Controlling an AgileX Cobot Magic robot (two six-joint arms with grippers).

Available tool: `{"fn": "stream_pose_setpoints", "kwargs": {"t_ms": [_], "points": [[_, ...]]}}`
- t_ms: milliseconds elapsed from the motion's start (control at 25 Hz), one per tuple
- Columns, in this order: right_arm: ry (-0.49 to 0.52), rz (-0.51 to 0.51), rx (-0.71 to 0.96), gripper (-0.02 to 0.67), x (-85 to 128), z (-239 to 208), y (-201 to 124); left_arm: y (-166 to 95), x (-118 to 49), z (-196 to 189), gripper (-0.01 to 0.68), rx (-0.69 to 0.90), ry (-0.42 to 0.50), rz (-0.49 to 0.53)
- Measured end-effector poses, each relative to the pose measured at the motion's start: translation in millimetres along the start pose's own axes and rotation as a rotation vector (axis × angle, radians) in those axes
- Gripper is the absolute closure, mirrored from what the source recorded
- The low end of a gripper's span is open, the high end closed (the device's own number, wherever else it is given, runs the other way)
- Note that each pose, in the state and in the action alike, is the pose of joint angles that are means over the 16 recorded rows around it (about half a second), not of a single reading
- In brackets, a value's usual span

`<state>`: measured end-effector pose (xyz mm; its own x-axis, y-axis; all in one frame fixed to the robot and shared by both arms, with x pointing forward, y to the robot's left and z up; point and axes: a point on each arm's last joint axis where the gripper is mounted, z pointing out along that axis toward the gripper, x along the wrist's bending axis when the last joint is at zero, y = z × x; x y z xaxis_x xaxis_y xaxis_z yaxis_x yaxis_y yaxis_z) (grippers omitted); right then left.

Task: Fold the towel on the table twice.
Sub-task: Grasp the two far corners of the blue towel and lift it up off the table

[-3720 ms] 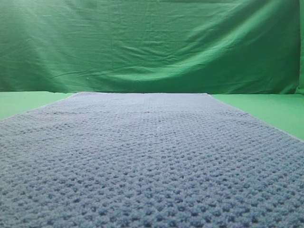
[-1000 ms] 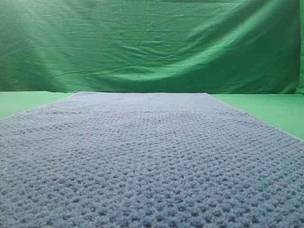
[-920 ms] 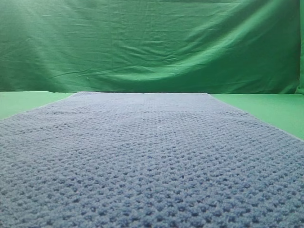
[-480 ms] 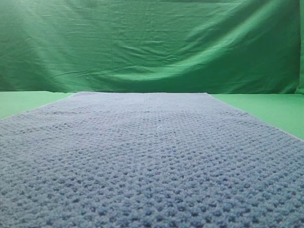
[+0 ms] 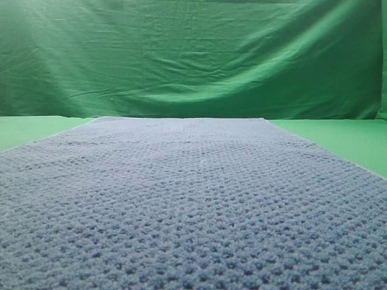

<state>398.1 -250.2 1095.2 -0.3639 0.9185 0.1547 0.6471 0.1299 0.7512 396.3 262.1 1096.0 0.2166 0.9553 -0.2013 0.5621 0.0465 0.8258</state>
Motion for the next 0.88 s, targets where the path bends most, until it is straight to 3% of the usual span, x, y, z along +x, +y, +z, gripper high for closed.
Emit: {"fn": "stream_pose_setpoints", "kwargs": {"t_ms": [440,880], "points": [[-0.019,0.017,0.252,0.649,-12.2,73.6,48.7,27.2,3.7,94.5,0.673,0.301,0.000,0.027],[-0.048,0.020,0.457,0.649,-12.2,167.7,61.8,25.2,20.6,179.4,0.673,0.494,0.059,0.045]]}}
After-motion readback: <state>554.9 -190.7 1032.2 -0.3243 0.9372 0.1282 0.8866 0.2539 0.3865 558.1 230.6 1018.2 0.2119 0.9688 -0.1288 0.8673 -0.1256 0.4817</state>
